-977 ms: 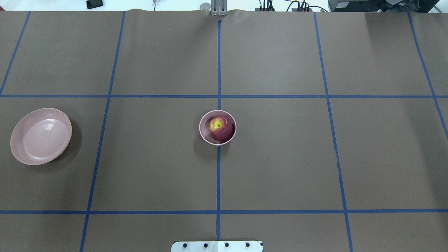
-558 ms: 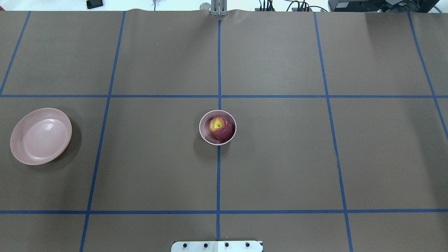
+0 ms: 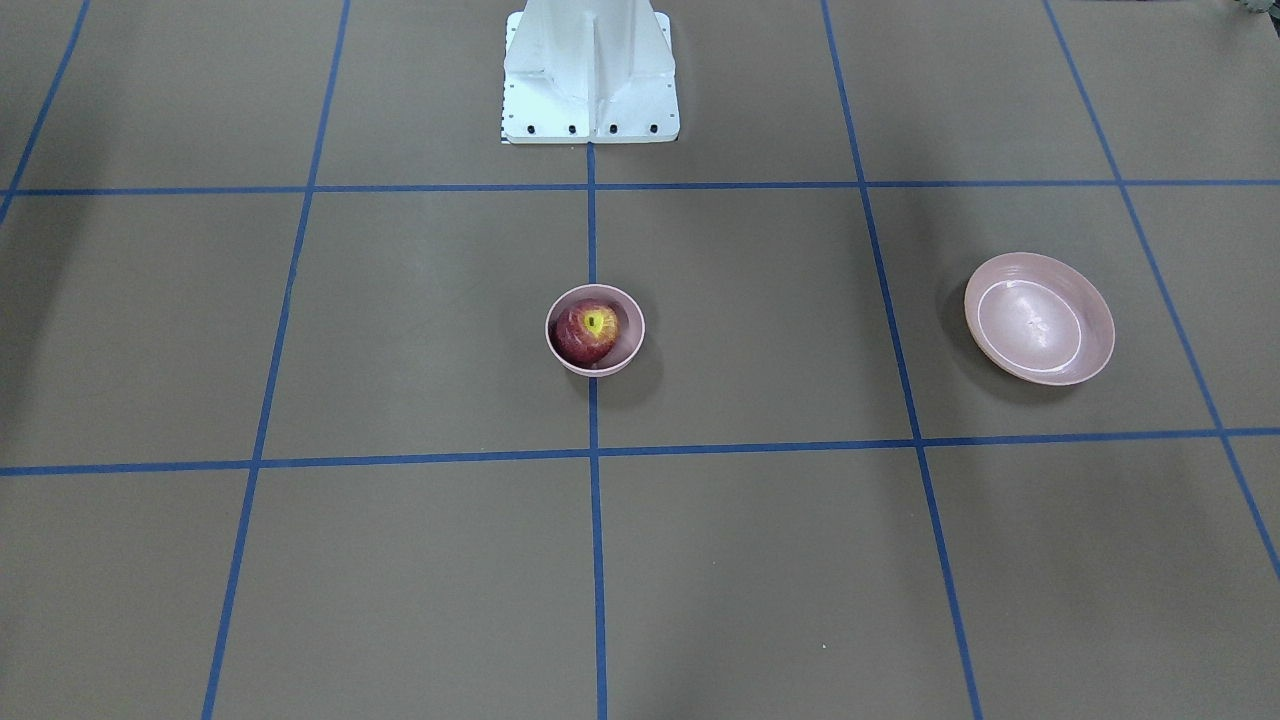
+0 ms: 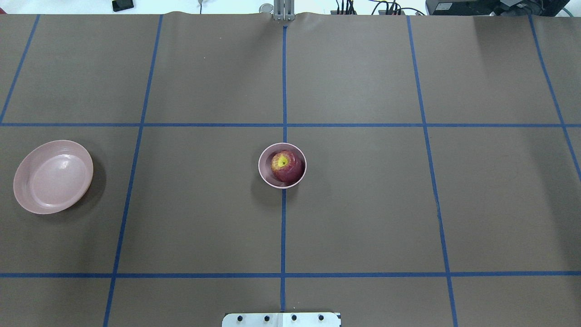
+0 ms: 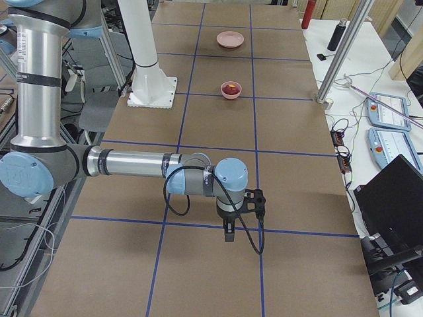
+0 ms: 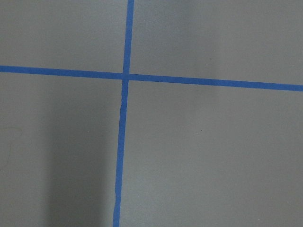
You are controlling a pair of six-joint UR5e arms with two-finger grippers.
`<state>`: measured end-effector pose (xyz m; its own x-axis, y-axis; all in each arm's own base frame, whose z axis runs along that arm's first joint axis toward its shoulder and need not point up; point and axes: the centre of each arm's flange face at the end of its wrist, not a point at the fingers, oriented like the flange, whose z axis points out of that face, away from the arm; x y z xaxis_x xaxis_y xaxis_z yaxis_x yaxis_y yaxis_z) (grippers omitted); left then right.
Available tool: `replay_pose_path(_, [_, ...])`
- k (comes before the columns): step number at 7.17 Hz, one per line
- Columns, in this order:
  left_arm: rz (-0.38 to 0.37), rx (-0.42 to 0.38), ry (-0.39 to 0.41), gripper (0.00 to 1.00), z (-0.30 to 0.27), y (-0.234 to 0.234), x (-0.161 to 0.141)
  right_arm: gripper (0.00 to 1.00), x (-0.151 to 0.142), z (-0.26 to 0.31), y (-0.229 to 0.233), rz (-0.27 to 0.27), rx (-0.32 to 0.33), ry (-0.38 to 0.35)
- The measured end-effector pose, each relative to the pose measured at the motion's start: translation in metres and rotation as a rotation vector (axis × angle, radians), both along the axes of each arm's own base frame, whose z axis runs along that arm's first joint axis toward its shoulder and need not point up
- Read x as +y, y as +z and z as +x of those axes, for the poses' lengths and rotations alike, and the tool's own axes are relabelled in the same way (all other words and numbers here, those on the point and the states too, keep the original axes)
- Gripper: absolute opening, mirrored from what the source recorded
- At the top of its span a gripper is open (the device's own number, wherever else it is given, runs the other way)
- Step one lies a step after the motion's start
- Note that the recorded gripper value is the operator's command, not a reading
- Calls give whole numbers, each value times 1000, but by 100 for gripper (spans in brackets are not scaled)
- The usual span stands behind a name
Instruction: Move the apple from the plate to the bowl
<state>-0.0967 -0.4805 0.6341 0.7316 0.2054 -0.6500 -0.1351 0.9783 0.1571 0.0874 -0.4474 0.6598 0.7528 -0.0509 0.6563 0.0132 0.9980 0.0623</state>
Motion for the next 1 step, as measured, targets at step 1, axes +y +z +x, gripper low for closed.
replay_pose_path(1, [0, 0, 0, 98, 0, 0, 0, 100, 0, 0, 0, 0, -1, 0])
